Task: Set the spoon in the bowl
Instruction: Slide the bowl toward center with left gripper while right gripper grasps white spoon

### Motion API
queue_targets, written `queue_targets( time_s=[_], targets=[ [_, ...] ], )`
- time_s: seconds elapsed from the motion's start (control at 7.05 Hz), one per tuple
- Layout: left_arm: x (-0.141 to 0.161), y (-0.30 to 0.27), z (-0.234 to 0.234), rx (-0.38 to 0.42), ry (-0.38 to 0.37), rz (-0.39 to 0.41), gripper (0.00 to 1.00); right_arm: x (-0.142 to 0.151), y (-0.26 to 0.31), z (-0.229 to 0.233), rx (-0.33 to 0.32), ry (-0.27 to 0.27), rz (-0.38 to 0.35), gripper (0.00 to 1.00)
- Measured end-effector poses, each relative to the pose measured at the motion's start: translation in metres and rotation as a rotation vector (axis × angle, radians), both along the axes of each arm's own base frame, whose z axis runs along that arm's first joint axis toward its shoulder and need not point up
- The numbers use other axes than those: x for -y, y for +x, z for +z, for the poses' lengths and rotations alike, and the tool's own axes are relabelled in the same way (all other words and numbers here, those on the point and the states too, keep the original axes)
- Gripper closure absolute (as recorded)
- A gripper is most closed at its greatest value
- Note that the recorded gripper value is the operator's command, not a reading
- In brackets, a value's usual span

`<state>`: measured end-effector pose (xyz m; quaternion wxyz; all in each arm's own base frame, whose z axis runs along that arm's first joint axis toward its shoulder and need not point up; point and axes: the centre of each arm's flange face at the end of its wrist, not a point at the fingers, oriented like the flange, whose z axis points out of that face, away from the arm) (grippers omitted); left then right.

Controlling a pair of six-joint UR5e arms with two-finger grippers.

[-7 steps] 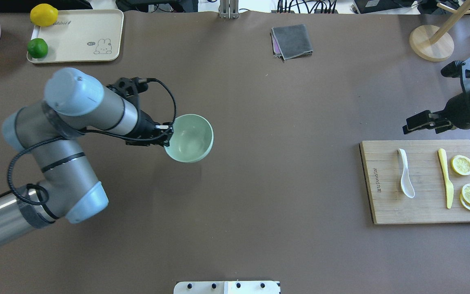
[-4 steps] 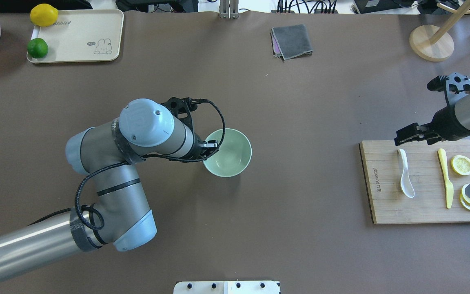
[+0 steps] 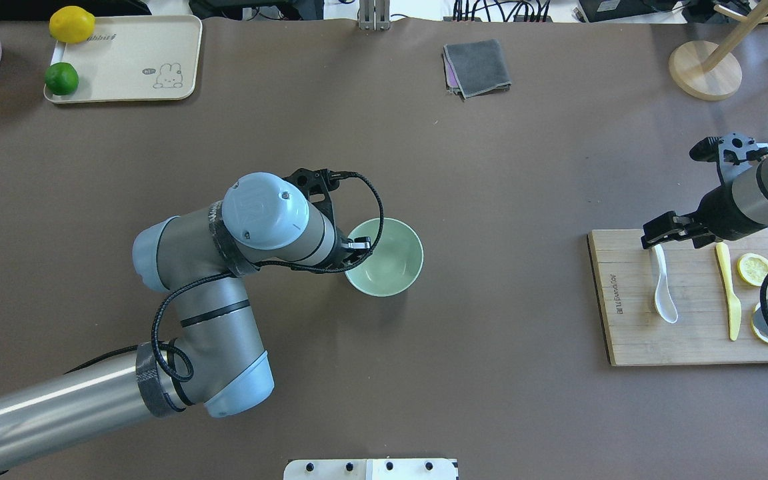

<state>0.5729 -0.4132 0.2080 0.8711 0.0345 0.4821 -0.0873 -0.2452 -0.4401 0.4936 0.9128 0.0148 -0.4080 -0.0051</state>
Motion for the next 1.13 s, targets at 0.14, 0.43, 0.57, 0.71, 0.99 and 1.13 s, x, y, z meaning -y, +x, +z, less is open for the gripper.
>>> queue_targets(
  time_s=[0.14, 0.43, 0.57, 0.71, 0.99, 1.13],
  targets=[
    [-0.001, 0.0, 0.0, 0.0, -0.001, 0.001, 1.0, -0.001, -0.003, 0.007, -0.007, -0.019, 0.001, 0.1],
    [-0.001, -0.001, -0.002, -0.005, 0.0, 0.001, 0.51, -0.002, -0.01, 0.022, -0.025, -0.048, -0.007, 0.28],
    [-0.001, -0.001, -0.002, -0.005, 0.0, 0.0, 0.4, -0.002, -0.013, 0.027, -0.031, -0.057, -0.011, 0.39],
    [-0.001, -0.001, -0.003, -0.006, 0.001, 0.0, 0.39, -0.003, -0.014, 0.03, -0.033, -0.063, -0.015, 0.43],
    [-0.001, -0.001, -0.003, -0.007, 0.003, 0.0, 0.39, -0.008, -0.018, 0.034, -0.037, -0.072, -0.025, 0.43],
    [-0.001, -0.001, -0.003, -0.007, 0.004, 0.0, 0.39, -0.01, -0.02, 0.037, -0.04, -0.078, -0.03, 0.43]
  ],
)
